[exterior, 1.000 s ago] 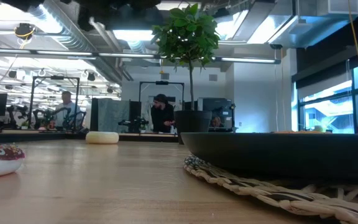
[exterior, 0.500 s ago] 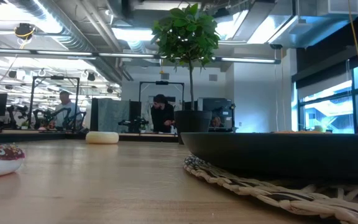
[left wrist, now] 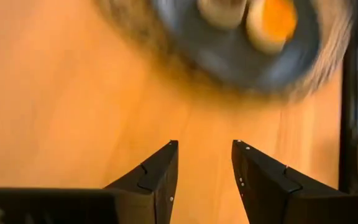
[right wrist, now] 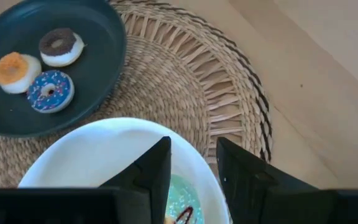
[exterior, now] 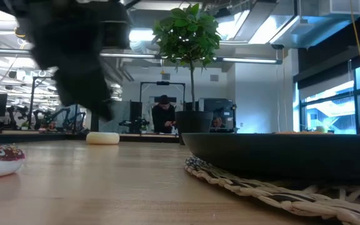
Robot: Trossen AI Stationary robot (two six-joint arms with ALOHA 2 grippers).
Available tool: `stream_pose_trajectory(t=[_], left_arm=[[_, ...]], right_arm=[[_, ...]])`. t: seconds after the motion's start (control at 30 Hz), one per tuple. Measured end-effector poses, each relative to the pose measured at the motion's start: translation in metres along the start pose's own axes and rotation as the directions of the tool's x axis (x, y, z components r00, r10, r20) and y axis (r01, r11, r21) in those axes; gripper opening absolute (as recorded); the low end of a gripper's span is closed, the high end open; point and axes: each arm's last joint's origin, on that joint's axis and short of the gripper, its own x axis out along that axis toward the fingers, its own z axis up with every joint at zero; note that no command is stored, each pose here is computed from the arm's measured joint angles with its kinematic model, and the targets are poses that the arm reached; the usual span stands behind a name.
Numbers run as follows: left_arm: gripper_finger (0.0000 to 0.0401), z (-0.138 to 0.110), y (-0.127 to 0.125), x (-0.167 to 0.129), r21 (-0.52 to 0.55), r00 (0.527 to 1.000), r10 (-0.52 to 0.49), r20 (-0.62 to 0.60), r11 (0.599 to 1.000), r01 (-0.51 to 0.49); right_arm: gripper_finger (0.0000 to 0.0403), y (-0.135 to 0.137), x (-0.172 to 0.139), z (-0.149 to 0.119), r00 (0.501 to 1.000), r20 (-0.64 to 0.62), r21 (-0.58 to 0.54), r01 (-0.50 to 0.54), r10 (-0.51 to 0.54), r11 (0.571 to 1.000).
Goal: Pick & Place donuts
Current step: Put the small brown donut on the black plate
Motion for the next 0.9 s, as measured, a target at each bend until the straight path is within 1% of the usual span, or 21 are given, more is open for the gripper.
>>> stream_pose_trajectory(t=[0.03,0.2,0.27,0.4,0.47,0.63,0.9], left_arm=[[0.0144,-0.003,0.0,0.0,0.001,0.999,-0.004,-0.035,1.0,0.004],[0.0145,-0.013,-0.009,-0.004,0.012,0.989,-0.057,-0.138,0.998,0.06],[0.0145,-0.015,-0.014,-0.008,0.027,0.983,-0.024,-0.185,0.999,0.03],[0.0144,-0.02,-0.021,-0.022,0.062,0.95,0.123,-0.288,0.992,-0.11],[0.0145,-0.022,-0.026,-0.027,0.084,0.945,0.163,-0.284,0.986,-0.145],[0.0144,-0.028,-0.032,-0.029,0.105,0.95,0.171,-0.263,0.983,-0.148],[0.0147,-0.041,-0.027,-0.009,0.16,0.925,0.228,-0.304,0.969,-0.187]], right_arm=[[0.0129,0.0,0.0,0.001,1.0,0.005,0.002,0.005,-0.005,1.0],[0.0129,-0.002,0.003,0.005,0.998,0.049,0.011,0.032,-0.032,0.999],[0.0129,-0.002,0.004,0.007,0.997,0.058,0.021,0.041,-0.042,0.999],[0.0129,-0.003,0.007,0.011,0.996,0.061,0.044,0.059,-0.061,0.997],[0.0129,-0.003,0.009,0.013,0.996,0.062,0.056,0.068,-0.071,0.996],[0.0129,-0.004,0.012,0.017,0.994,0.065,0.082,0.088,-0.093,0.993],[0.0129,-0.005,0.014,0.02,0.992,0.067,0.102,0.103,-0.11,0.989]])
